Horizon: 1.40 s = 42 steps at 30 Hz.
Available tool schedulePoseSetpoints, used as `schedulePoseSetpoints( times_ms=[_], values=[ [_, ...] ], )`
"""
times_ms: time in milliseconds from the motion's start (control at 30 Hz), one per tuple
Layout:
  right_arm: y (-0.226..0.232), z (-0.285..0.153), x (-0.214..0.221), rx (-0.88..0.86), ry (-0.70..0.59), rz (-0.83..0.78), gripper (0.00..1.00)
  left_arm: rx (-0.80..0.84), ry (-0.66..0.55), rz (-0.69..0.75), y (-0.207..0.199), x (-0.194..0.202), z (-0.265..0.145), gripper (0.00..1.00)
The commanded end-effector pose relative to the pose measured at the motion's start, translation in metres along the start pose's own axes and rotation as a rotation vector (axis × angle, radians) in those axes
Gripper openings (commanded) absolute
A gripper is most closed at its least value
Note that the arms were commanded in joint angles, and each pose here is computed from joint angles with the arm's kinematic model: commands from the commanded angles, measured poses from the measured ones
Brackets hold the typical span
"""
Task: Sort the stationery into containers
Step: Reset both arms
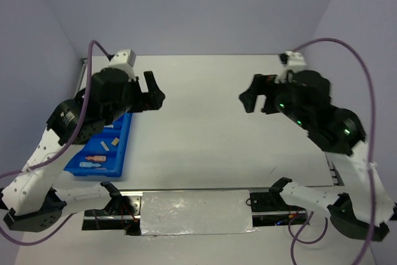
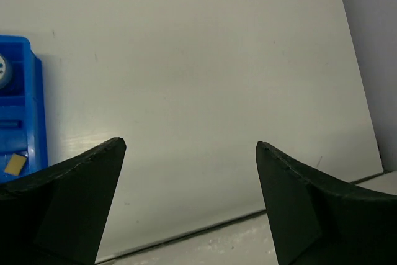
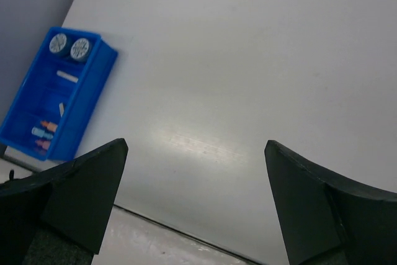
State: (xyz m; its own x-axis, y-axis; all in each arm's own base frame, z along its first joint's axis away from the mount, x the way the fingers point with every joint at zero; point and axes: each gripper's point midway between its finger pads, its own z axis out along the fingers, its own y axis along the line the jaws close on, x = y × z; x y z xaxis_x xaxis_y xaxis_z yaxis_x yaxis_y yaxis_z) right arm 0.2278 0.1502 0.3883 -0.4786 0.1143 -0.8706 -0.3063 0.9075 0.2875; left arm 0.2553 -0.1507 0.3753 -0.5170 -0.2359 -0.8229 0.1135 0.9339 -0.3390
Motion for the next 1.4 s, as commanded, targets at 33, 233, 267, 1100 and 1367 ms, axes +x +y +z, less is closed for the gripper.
schedulePoseSetpoints(
  times_ms=[33, 233, 267, 1100, 1367],
  values=[
    [-0.057, -0.082, -0.005, 0.210, -0.110, -0.002, 1.00, -0.166, -0.031, -0.069, 0.032, 0.027, -0.041, 0.99],
    [-0.083, -0.136, 0.024, 0.215, -0.178, 0.020, 1.00, -0.153, -0.119, -0.111, 0.078, 0.035, -0.089, 0.99],
    [-0.087, -0.142, 0.028, 0.219, -0.192, 0.024, 1.00, -0.153, -0.122, -0.101, 0.082, 0.035, -0.093, 0.99],
    [-0.104, -0.147, 0.068, 0.241, -0.177, 0.112, 1.00, -0.118, -0.169, 0.066, 0.104, 0.036, -0.117, 0.99],
    [-0.098, -0.139, 0.058, 0.237, -0.188, 0.118, 1.00, -0.124, -0.191, 0.082, 0.101, 0.031, -0.110, 0.99]
  ],
)
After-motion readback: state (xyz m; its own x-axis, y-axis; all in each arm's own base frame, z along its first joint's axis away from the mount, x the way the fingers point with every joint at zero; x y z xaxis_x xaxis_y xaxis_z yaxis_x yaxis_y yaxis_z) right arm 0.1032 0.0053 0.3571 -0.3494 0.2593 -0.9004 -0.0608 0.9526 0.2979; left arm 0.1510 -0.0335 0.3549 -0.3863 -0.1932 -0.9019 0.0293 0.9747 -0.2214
